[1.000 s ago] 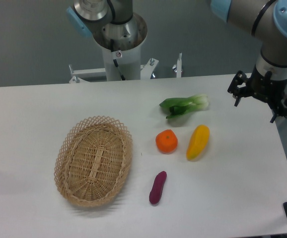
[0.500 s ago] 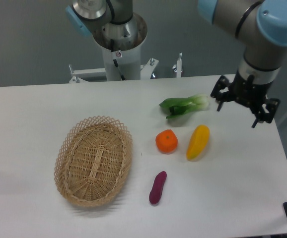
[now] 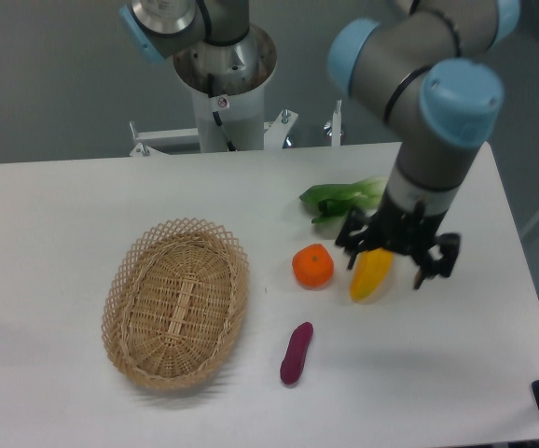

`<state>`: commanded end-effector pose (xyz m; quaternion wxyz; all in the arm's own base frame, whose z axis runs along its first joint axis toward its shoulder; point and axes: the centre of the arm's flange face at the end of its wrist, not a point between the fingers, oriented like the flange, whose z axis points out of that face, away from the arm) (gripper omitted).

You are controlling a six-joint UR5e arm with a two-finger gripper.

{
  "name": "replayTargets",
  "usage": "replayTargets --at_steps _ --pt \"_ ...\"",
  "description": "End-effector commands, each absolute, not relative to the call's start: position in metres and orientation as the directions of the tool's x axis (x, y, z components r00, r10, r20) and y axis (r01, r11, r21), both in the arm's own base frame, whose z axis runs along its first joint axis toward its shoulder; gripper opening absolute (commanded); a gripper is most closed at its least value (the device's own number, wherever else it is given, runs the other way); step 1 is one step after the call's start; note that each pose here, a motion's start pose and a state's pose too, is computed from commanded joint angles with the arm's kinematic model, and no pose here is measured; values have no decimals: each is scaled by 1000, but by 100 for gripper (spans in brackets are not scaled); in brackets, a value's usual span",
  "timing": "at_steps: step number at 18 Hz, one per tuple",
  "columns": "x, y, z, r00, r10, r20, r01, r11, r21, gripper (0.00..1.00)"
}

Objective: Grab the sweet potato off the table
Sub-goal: 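Move the open gripper over the purple sweet potato and descend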

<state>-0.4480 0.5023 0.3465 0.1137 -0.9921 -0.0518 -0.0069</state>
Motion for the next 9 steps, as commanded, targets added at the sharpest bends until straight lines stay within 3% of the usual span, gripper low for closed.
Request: replayTargets --at_steps 9 --pt "-415 549 268 992 128 10 126 -960 -251 100"
